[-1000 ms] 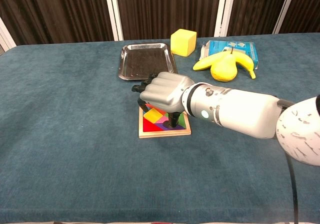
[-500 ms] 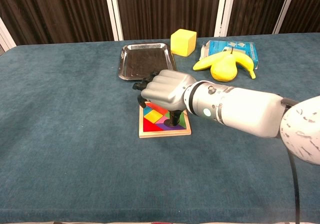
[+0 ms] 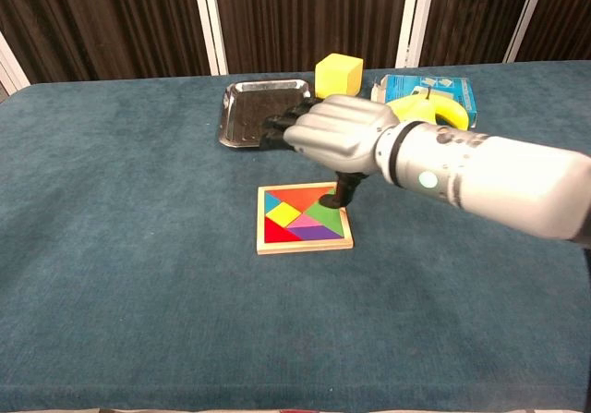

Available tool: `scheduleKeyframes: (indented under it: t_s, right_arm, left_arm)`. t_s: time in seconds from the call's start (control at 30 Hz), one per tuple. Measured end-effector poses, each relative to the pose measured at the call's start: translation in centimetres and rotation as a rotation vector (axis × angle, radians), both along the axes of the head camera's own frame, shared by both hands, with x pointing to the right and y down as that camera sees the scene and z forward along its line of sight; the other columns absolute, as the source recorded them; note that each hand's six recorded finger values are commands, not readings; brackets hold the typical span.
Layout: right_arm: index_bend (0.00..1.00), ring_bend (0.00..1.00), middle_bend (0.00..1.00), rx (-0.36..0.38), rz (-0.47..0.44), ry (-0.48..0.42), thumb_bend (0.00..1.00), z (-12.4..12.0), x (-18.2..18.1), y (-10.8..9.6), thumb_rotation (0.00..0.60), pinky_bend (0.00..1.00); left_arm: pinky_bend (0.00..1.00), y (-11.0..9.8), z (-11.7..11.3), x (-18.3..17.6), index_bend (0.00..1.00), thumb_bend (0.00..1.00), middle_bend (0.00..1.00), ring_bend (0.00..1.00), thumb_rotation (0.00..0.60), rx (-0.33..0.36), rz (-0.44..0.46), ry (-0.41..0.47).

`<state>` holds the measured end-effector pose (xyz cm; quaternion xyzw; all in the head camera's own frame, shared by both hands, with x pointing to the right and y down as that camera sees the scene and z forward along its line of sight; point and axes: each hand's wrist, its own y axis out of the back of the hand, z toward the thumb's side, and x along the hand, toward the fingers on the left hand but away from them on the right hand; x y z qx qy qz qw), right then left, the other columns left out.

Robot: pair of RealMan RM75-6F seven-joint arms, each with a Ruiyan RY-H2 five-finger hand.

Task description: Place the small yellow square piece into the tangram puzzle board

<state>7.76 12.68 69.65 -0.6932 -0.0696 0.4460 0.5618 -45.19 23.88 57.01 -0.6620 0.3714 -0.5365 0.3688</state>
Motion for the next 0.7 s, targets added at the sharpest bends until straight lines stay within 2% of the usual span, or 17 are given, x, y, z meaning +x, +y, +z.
scheduleKeyframes:
  t_s: [0.07,0.17,0.27,0.3,0.4,0.43,0.53,0.7]
  right_arm:
    - [0.00,0.00,0.00,0.012,0.042,0.006,0.20,-0.6,2.2,0.1,0.600,0.00]
    - [0.00,0.00,0.00,0.054,0.170,0.005,0.19,-2.9,7.9,0.6,0.600,0.00]
    - [0.00,0.00,0.00,0.110,0.378,-0.016,0.17,-6.2,15.3,1.8,0.600,0.00]
    - [0.00,0.00,0.00,0.137,0.479,-0.022,0.17,-7.4,18.7,2.7,0.600,0.00]
    - [0.00,0.00,0.00,0.191,0.704,-0.046,0.16,-10.3,26.3,5.8,0.600,0.00]
    - [0.00,0.00,0.00,0.201,0.747,-0.059,0.16,-11.1,28.0,6.7,0.600,0.00]
    - [0.00,0.00,0.00,0.208,0.812,-0.113,0.16,-13.2,31.6,8.8,0.600,0.00]
    - [0.00,0.00,0.00,0.197,0.814,-0.114,0.16,-15.1,34.8,10.4,0.600,0.00]
  left_arm:
    - [0.06,0.1,0.2,0.1,0.00,0.45,0.00,0.00,0.600,-0.010,0.004,-0.002]
    - [0.06,0.2,0.5,0.3,0.00,0.45,0.00,0.00,0.600,-0.014,0.012,-0.011]
    - [0.06,0.3,0.8,0.6,0.00,0.45,0.00,0.00,0.600,-0.010,0.016,-0.030]
    - [0.06,0.3,0.8,0.8,0.00,0.45,0.00,0.00,0.600,-0.007,0.020,-0.036]
    - [0.06,0.5,1.0,1.7,0.00,0.45,0.00,0.00,0.600,0.004,0.045,-0.035]
    - [0.05,0.5,1.0,2.1,0.00,0.45,0.00,0.00,0.600,0.009,0.058,-0.026]
    - [0.05,0.7,1.1,2.9,0.00,0.45,0.00,0.00,0.600,0.016,0.090,-0.002]
    - [0.05,1.0,1.3,3.3,0.00,0.45,0.00,0.00,0.600,-0.005,0.110,0.029]
